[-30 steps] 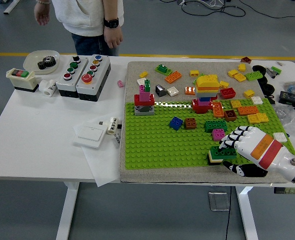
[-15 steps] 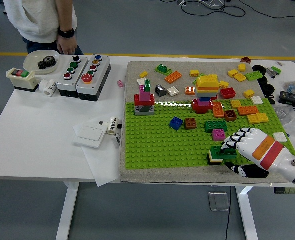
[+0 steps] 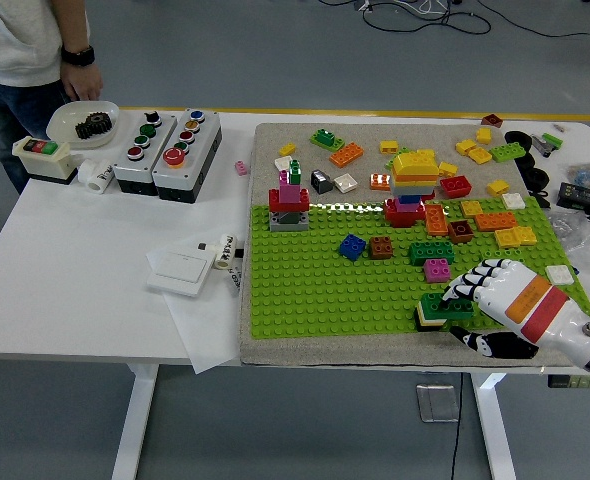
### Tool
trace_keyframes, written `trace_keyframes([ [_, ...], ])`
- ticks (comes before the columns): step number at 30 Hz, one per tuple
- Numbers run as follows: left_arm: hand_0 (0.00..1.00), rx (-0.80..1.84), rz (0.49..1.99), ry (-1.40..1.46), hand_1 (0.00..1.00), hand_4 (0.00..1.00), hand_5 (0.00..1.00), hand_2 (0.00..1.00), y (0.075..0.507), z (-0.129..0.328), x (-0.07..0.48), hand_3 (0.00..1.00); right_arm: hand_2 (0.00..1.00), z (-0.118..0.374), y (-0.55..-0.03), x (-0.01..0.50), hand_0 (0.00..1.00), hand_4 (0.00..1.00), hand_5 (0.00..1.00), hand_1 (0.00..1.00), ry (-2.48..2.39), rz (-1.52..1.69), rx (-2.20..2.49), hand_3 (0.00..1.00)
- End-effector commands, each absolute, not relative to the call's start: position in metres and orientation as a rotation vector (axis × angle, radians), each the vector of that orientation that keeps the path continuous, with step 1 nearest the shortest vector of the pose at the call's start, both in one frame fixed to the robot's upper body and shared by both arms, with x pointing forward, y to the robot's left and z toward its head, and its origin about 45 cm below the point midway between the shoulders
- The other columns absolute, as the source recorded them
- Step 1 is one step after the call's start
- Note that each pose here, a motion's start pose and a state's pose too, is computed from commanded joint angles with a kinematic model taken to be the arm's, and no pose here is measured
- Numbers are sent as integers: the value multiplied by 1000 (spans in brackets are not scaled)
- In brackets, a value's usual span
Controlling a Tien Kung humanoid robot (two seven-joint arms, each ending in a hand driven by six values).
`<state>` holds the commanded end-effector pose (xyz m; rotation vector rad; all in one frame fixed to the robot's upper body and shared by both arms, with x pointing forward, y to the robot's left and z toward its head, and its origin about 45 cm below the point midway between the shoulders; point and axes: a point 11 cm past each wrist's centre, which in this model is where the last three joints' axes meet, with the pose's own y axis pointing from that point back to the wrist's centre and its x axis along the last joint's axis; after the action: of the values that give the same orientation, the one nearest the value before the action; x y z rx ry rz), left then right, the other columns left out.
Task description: Pick up the brick,pile it on top of brick,press brick,pick up the brick,pile it on top of brick,press brick
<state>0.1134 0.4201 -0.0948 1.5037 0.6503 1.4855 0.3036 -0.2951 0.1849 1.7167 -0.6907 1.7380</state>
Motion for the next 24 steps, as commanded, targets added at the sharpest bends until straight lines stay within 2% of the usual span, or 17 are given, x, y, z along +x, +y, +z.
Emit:
trace_keyframes([
  [24, 789, 1495, 1488, 648, 788, 683, 640, 771, 420, -94, 116, 624, 613, 191, -296, 306, 489, 660, 320, 526, -735, 1742, 1713, 580],
])
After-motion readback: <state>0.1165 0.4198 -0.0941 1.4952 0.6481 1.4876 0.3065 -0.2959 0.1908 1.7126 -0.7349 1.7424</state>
